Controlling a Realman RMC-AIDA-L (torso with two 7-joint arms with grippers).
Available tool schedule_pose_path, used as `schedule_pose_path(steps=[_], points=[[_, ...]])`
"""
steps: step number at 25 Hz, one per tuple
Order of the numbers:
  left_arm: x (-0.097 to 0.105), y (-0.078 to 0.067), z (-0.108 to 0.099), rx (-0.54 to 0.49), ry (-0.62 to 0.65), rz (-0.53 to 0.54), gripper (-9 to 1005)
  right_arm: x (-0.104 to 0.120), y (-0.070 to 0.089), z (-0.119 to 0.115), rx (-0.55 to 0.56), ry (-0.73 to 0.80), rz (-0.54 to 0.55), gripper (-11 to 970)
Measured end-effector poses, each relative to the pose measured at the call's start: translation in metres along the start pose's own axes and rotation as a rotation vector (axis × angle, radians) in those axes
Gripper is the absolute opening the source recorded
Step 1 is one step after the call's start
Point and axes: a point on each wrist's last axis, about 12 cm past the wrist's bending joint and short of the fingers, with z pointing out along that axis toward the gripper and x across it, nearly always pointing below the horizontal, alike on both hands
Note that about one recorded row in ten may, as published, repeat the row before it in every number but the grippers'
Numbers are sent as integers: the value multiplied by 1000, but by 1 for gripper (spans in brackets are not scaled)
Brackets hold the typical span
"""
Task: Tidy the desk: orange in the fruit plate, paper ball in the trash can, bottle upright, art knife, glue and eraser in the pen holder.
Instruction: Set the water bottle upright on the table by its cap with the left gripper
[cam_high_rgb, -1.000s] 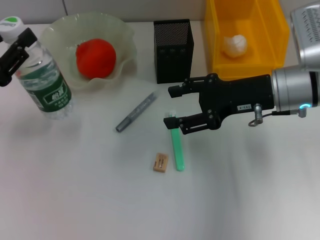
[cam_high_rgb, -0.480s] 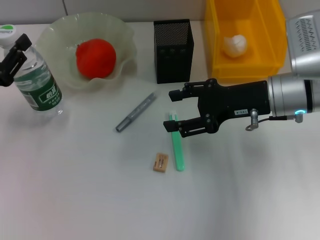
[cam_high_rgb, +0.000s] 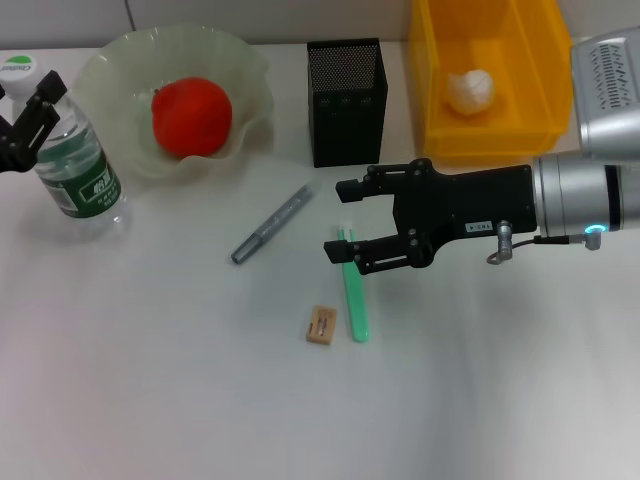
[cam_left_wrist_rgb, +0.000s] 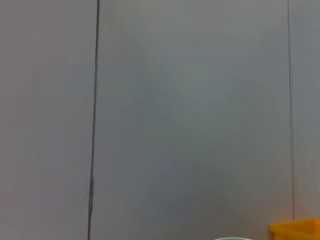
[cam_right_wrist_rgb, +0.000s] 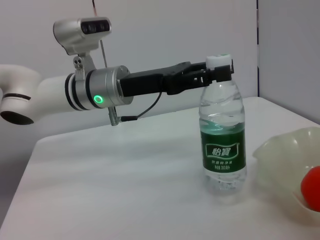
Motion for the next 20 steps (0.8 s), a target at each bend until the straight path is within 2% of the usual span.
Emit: schedule_pose_path(steps=[20], points=[[8, 2, 10, -46, 47, 17, 461, -1, -1, 0, 5, 1, -6, 782]])
